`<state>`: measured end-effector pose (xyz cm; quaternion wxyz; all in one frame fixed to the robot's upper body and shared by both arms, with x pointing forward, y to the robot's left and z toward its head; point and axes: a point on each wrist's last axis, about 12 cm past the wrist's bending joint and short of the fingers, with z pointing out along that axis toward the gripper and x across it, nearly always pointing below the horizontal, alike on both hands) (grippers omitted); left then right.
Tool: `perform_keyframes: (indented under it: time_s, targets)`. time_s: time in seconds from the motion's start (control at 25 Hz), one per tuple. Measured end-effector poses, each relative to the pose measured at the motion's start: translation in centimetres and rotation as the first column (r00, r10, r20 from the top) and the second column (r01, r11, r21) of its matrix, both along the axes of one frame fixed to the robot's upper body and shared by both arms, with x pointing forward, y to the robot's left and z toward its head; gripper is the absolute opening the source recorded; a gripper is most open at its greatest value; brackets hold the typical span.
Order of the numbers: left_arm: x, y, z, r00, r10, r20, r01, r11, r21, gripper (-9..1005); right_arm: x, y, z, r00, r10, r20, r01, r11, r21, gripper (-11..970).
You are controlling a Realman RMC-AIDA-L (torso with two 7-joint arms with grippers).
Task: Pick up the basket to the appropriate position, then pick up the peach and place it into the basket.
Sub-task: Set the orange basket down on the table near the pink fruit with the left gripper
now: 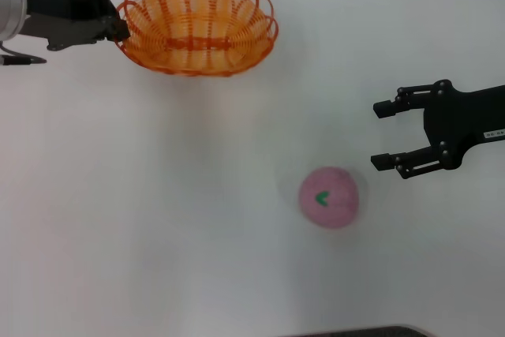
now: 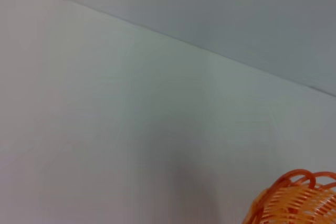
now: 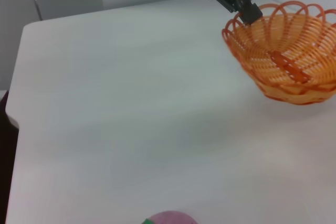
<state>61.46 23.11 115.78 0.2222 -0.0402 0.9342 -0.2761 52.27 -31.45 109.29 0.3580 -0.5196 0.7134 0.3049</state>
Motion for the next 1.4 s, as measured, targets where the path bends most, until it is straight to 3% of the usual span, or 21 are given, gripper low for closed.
perform_keyframes:
  time_s: [0.84, 1.28, 1.4]
  targets:
    - [-0.3, 0.3, -3.7, 0.995, 0.054, -0.079, -0.054, 0.999, -0.004, 45, 0.7, -0.1, 1.1, 0.998, 0.033, 0.046, -0.032, 0.999, -0.029, 854]
    - [-0.8, 0.5, -4.0, 0.992, 0.039, -0.123, -0.042, 0.999, -0.018, 146, 1.0, 0.1, 1.2, 0.998, 0.037, 0.054, -0.035, 0.999, -0.031, 853]
    - [-1.0, 0.8, -3.6, 0.992, 0.034, -0.119, -0.036, 0.999, -0.015, 248, 1.0, 0.3, 1.1, 0.998, 0.037, 0.054, -0.036, 0.999, -0.027, 853]
